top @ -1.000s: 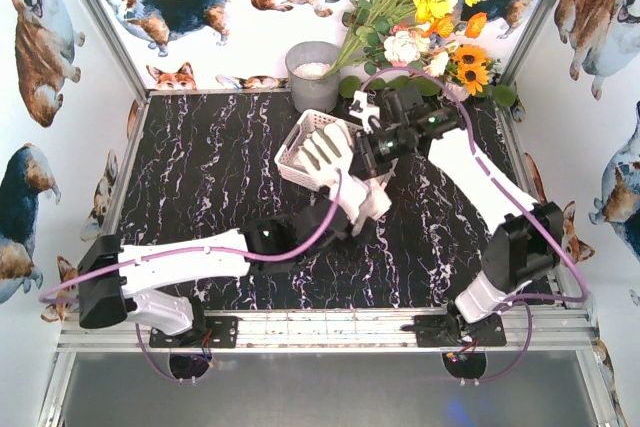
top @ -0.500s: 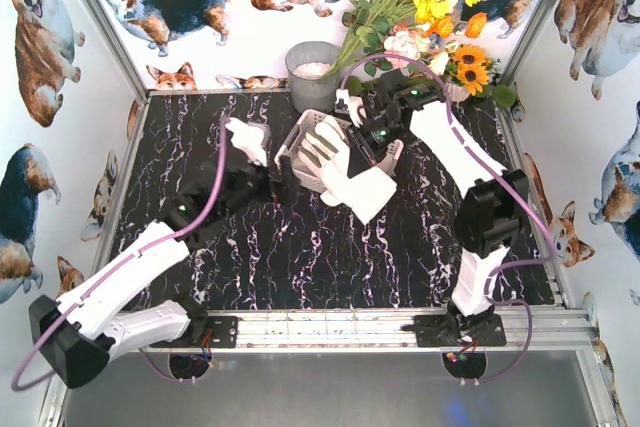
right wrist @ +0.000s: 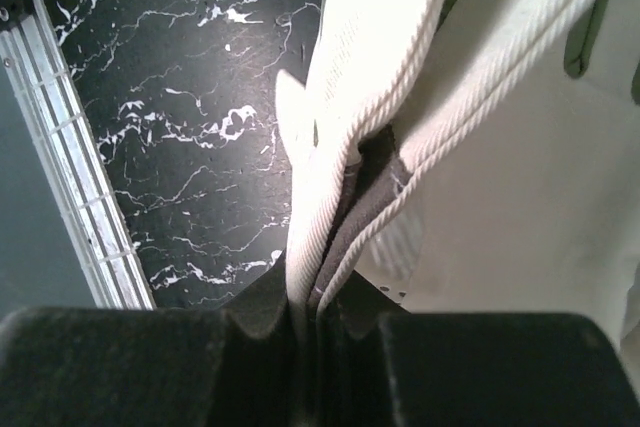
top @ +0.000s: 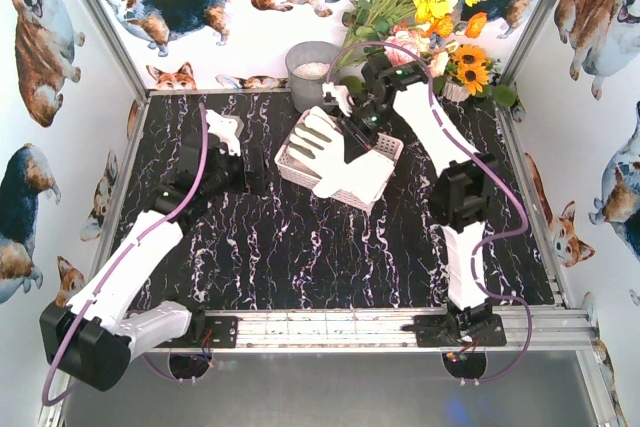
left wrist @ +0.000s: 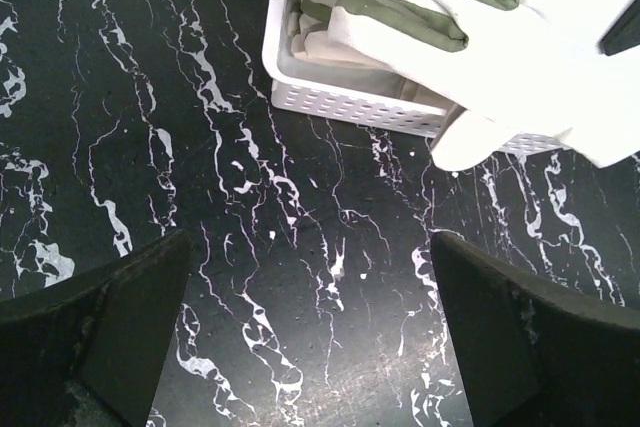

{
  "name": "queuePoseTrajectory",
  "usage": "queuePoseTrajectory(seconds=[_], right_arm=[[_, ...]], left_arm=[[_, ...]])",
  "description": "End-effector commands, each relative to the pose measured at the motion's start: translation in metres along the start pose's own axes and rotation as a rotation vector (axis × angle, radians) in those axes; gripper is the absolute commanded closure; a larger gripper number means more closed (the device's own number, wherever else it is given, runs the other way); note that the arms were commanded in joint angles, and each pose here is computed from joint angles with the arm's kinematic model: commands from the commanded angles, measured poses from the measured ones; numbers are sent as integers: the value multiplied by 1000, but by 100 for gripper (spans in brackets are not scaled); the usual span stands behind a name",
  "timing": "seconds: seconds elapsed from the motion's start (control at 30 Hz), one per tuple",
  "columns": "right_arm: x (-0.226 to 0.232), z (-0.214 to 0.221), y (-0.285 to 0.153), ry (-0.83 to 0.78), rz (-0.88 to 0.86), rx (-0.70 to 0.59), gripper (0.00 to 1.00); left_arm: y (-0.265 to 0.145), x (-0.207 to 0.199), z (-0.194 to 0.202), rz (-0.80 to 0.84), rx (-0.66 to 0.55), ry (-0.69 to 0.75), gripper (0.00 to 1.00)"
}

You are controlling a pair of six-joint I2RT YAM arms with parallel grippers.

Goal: Put the gloves into the storage basket
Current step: Place the glove in the bin.

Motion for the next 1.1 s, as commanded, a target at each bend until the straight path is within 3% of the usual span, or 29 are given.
queuePoseTrajectory(seconds=[0.0, 0.73, 1.07], right_arm=[[-6, -5, 0, -59, -16, 20, 100], [-82, -10, 38, -120, 213, 97, 100], [-97, -12, 38, -138, 307, 106, 100]], left_arm=[[7, 6, 1, 10, 9, 24, 0], [28, 26, 18, -17, 66, 14, 0], [31, 28, 19, -13, 78, 10, 0]])
Point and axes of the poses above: each gripper's point midway between its finger pads, its own y axis out along the fingers, its own x axis along the line the jaws close on, z = x × y, the point moved 8 cm from there along -y, back along the fingers, and after that the axes turned 6 degrees about y, right-handed, at the moved point
